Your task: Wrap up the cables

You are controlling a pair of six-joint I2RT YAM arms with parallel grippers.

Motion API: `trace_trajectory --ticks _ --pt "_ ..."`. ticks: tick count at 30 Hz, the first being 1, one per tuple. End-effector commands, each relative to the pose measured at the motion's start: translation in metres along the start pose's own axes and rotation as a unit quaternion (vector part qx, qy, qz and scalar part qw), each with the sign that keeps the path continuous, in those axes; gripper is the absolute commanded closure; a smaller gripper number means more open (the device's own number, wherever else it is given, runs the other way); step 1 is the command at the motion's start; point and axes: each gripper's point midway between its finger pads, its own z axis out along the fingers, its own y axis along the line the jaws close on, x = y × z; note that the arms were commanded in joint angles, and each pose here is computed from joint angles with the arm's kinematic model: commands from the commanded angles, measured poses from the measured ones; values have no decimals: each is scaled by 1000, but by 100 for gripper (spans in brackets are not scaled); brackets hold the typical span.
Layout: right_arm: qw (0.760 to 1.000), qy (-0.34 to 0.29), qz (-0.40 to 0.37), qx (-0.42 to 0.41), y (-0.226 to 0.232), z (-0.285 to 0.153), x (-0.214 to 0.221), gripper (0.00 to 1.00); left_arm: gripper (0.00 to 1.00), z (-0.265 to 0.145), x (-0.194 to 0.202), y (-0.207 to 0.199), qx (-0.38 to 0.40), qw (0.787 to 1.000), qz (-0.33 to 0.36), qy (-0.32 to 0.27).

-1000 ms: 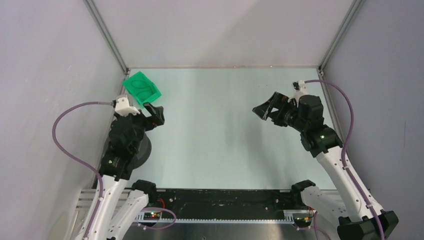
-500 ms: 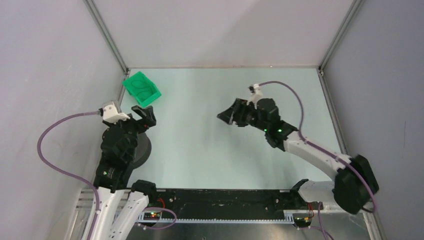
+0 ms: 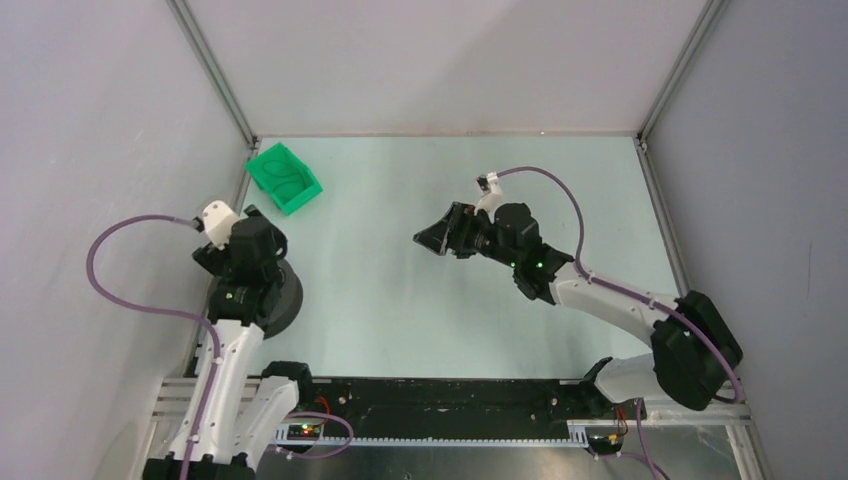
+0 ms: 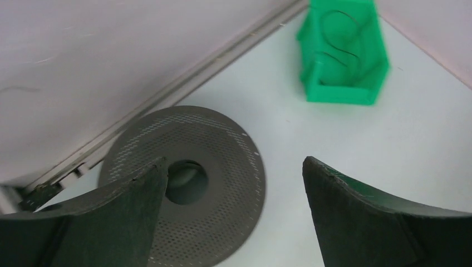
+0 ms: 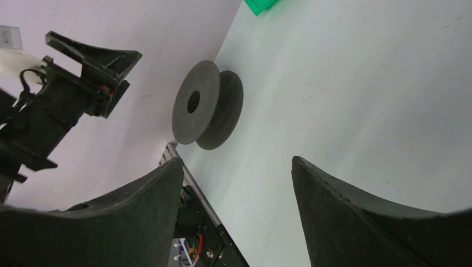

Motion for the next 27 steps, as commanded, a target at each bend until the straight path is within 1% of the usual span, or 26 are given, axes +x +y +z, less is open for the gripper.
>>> trace_trajectory --ticks 1,2,4,9,10,13,15,18,21,27 --pt "998 -35 -49 5 20 -22 -25 24 5 20 10 28 -69 996 -48 16" --pt "998 -33 -57 11 17 -25 -24 23 2 25 14 32 -76 995 -53 26" --pt "997 -39 -67 13 20 -33 -27 22 1 33 22 34 -81 994 -57 50" --pt "995 -53 -83 6 30 -51 -34 19 0 55 46 43 -97 988 -53 110" --pt "995 -54 -88 4 31 -55 -35 18 0 57 48 40 -90 987 -55 120" --pt "993 -57 -102 5 32 -62 -35 16 0 73 62 48 -101 980 -55 162" --pt "992 -61 -109 4 33 -69 -35 15 0 80 71 48 -91 975 -62 192" --pt "991 -72 -116 3 34 -78 -37 14 0 89 82 48 -79 970 -65 221" --pt "989 -80 -125 2 35 -83 -39 14 0 95 96 38 -49 964 -67 254" --pt "988 -85 -128 0 36 -86 -41 14 1 97 102 21 0 960 -64 271"
